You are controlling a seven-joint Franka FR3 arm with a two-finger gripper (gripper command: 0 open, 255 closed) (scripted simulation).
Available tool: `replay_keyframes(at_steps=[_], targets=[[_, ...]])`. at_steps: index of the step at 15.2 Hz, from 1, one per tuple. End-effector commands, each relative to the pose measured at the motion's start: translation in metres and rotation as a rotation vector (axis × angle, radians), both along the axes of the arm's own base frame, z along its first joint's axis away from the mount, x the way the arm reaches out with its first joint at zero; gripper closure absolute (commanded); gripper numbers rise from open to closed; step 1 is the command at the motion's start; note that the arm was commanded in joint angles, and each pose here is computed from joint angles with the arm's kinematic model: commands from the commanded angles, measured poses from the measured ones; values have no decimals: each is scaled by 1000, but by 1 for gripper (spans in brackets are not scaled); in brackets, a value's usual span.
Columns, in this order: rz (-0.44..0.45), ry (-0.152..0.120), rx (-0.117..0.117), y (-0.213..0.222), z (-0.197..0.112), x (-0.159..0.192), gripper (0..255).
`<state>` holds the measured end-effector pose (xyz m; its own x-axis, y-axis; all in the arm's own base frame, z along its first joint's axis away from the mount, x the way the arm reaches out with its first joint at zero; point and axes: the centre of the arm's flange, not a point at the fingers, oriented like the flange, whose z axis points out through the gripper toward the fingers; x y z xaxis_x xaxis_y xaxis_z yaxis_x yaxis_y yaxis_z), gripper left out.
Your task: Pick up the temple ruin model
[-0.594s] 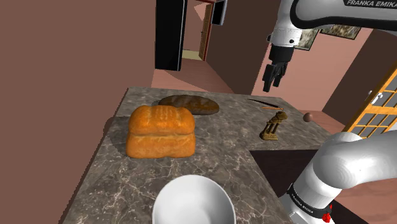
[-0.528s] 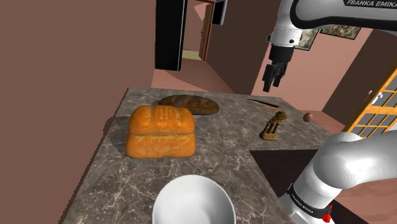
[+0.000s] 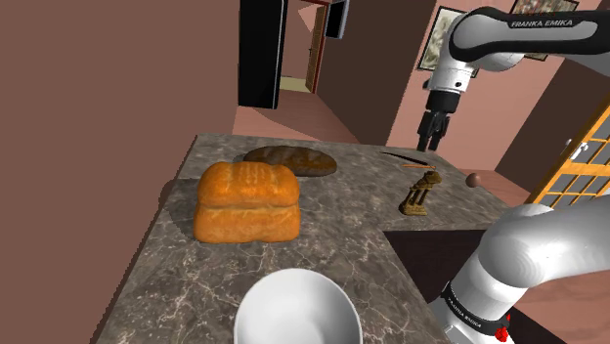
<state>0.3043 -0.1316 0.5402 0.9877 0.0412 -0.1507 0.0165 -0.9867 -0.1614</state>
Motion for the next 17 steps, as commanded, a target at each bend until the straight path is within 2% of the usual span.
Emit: replay_keyframes(at_steps=[1,5,6,13,15,16,17], targets=[[-16,21,68,-28,-22,-5,0],[-49,64,199,-82,-67,-14,0],[-51,68,211,-87,-71,-15,0],[-51,68,211,-87,-111,-15,0],[-51,68,210,-87,-111,-15,0],[-51,68,211,-87,-111,-15,255],[-51,68,211,-87,-111,-15,255]])
